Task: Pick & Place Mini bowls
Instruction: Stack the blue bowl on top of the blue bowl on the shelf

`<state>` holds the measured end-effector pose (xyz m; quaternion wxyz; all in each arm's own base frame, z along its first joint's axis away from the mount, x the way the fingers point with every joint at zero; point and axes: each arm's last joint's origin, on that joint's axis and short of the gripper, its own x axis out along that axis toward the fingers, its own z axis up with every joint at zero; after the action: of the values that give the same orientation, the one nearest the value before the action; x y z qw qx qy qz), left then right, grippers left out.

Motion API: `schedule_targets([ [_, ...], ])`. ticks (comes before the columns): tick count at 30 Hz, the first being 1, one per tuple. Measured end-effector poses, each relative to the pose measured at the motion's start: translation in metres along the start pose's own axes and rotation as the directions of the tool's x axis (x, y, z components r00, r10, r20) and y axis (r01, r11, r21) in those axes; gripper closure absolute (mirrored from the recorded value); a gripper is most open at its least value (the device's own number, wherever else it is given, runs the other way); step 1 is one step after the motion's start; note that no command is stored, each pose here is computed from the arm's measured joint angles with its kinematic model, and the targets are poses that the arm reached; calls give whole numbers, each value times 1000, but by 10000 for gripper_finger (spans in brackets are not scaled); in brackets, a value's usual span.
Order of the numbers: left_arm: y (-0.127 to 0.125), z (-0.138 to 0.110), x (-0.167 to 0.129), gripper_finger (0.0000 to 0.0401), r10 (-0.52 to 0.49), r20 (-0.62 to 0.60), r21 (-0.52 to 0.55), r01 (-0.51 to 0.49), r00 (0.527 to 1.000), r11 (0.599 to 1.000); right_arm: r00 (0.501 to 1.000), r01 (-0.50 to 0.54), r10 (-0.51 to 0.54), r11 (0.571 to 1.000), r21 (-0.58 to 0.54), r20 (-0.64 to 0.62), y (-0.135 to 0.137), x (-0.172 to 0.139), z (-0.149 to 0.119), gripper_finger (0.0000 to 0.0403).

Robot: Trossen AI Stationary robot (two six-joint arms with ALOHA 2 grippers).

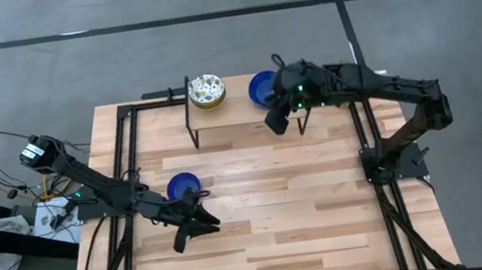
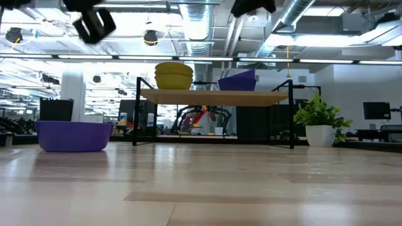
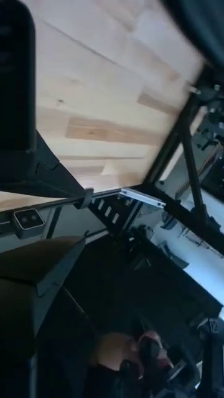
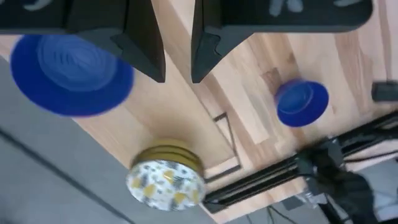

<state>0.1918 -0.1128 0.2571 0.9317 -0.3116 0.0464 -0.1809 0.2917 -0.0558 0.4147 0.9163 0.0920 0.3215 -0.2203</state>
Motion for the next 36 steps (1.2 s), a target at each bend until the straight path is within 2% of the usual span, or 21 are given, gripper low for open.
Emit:
schedule_targets([
  [5,-16,21,-15,293,19,-42,89,-15,999,996,995,-70,80,987,-147,64,28,-7,0,336],
  [11,-31,34,-38,293,166,-117,134,-150,979,980,983,-139,162,961,-240,81,53,-15,-5,336],
  [15,-29,26,-48,294,292,-204,144,-266,934,953,978,-185,203,944,-272,40,69,-22,-14,336],
  [22,-14,6,-52,313,458,-344,158,-430,820,889,962,-266,271,928,-260,-15,94,-35,-29,336],
  [24,-11,3,-52,319,498,-352,170,-469,793,867,957,-284,288,924,-257,-20,100,-38,-32,336],
  [28,-9,-2,-47,329,533,-339,184,-501,775,846,949,-313,314,912,-265,-38,112,-41,-39,336],
  [36,0,-16,-33,339,627,-322,255,-573,709,779,940,-339,333,893,-297,-73,128,-38,-48,336],
])
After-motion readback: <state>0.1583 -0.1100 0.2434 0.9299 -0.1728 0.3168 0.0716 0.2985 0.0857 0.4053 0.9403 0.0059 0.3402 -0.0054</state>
